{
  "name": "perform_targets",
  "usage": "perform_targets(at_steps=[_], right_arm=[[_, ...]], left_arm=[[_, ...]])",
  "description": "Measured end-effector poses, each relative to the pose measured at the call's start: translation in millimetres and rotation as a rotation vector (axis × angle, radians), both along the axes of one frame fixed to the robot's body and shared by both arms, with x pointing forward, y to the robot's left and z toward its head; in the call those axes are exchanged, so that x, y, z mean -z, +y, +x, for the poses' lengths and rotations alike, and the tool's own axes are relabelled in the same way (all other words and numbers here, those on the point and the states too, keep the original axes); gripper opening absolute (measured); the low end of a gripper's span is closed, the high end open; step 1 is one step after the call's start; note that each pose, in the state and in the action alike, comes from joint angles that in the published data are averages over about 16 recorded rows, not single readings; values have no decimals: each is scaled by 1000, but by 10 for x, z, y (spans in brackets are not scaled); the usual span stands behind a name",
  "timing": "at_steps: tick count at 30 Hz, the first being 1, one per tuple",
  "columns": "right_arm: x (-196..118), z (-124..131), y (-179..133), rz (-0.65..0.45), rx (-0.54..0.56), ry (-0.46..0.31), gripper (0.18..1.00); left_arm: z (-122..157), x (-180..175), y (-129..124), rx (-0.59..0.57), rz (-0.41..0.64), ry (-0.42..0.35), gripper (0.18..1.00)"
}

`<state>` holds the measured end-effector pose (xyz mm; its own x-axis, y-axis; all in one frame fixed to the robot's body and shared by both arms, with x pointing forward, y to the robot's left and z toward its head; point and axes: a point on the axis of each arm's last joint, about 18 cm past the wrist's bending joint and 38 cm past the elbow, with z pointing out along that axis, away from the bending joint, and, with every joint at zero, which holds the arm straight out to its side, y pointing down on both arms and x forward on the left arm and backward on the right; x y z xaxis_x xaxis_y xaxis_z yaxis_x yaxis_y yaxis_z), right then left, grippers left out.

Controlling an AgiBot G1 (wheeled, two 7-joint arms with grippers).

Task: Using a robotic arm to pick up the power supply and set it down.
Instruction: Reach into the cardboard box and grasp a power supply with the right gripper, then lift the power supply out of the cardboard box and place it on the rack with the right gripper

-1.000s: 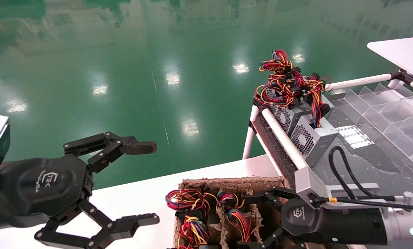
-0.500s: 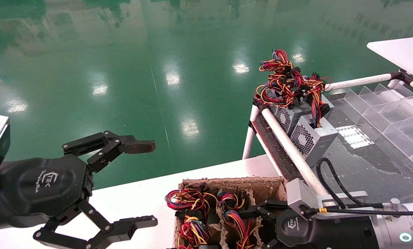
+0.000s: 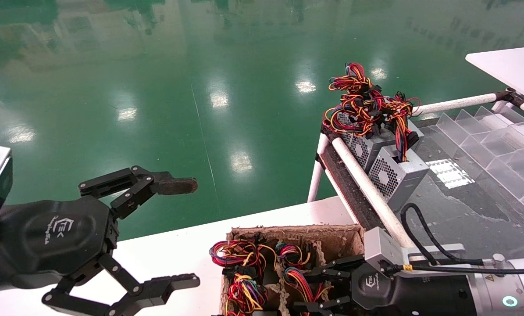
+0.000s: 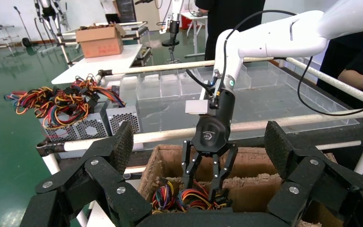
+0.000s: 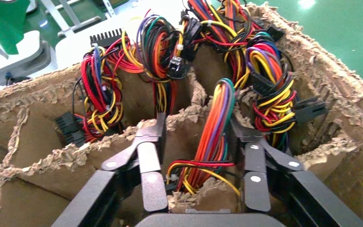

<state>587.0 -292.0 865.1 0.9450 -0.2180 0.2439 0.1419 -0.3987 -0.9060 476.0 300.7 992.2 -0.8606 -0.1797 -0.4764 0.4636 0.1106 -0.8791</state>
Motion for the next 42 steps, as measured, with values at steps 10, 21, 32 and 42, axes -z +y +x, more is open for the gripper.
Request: perform_targets(at_steps=[10,21,32,42], right_arm=[[25,36,-10,16,10,-16,383],[-60,6,-11,45,-1,-55,246],[-454,-207,-67,144,-31,-154,215],[-963,-534,-205,246,-35,-279,214]], left_arm=[[0,0,0,0,0,0,1001],[0,0,0,0,0,0,1001],[0,0,0,0,0,0,1001],[0,0,0,0,0,0,1001]])
